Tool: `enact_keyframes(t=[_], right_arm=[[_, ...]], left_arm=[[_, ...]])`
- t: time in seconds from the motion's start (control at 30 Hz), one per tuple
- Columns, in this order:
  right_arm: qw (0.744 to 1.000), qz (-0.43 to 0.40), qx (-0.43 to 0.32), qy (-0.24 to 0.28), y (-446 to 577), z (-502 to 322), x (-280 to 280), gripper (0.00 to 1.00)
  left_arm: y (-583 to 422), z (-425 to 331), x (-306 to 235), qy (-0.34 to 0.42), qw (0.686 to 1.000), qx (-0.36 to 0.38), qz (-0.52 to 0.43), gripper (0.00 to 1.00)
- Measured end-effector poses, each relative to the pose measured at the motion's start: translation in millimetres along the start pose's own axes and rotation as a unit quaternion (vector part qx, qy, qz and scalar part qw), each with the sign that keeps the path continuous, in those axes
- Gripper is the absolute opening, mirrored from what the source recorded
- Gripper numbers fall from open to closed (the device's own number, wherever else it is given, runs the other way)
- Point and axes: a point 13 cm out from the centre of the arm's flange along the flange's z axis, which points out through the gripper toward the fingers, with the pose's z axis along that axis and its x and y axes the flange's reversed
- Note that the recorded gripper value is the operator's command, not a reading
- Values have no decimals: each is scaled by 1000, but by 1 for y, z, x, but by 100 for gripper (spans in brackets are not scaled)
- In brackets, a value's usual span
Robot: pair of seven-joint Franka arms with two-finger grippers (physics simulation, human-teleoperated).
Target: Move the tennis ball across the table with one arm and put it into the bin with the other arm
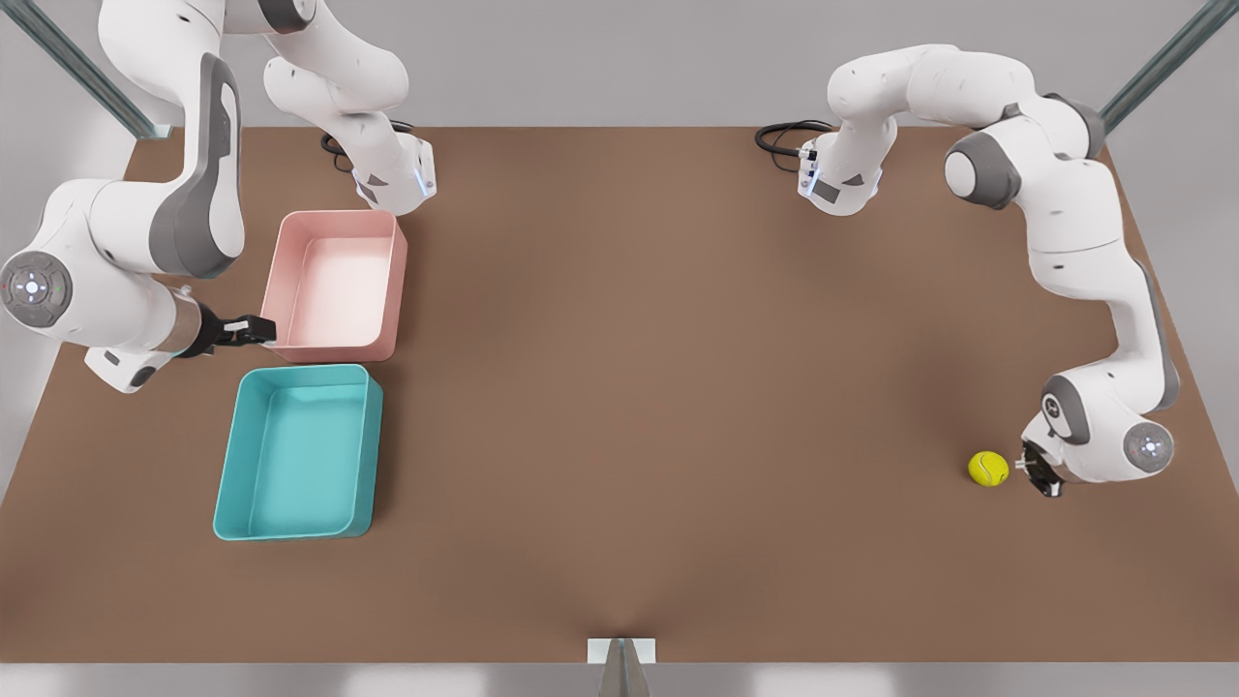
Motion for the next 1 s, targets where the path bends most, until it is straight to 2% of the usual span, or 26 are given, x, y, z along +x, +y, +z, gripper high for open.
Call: enact_keyframes(t=[0.07,0.1,0.2,0.23,0.33,0.43,0.47,0.53,0.57,0.7,0.87,1.0], right_arm=[[1000,-1,0,1,0,1,0,100],[1000,-1,0,2,0,2,0,100],[1000,-3,0,3,0,4,-1,100],[1000,-3,0,4,0,4,-1,100],[1000,-4,-1,4,0,5,-1,100],[1000,-5,0,4,0,5,-1,100],[1000,-5,0,4,0,5,-1,100],[1000,-6,0,4,0,5,-1,100],[1000,-6,0,4,0,5,-1,100],[1000,-6,0,4,0,5,-1,100],[1000,-7,0,5,0,5,-1,100],[1000,-12,3,16,4,21,-20,100]], left_arm=[[2,-1,-27,-6,1000,1,21,21],[3,-4,-58,-18,999,2,35,21],[12,-15,-213,-82,994,-5,73,21],[13,-22,-246,-96,993,-7,65,21],[16,-42,-272,-108,994,-12,4,21],[22,-123,-262,-88,994,-37,-59,21],[18,-169,-251,-74,993,-51,-82,99],[-6,-258,-207,-47,984,-70,-154,100],[-28,-304,-204,-47,977,-76,-194,100],[-110,-422,-244,-78,953,-42,-290,100],[-175,-437,-289,-51,929,40,-365,100],[-197,-430,-298,-21,901,78,-426,100]])
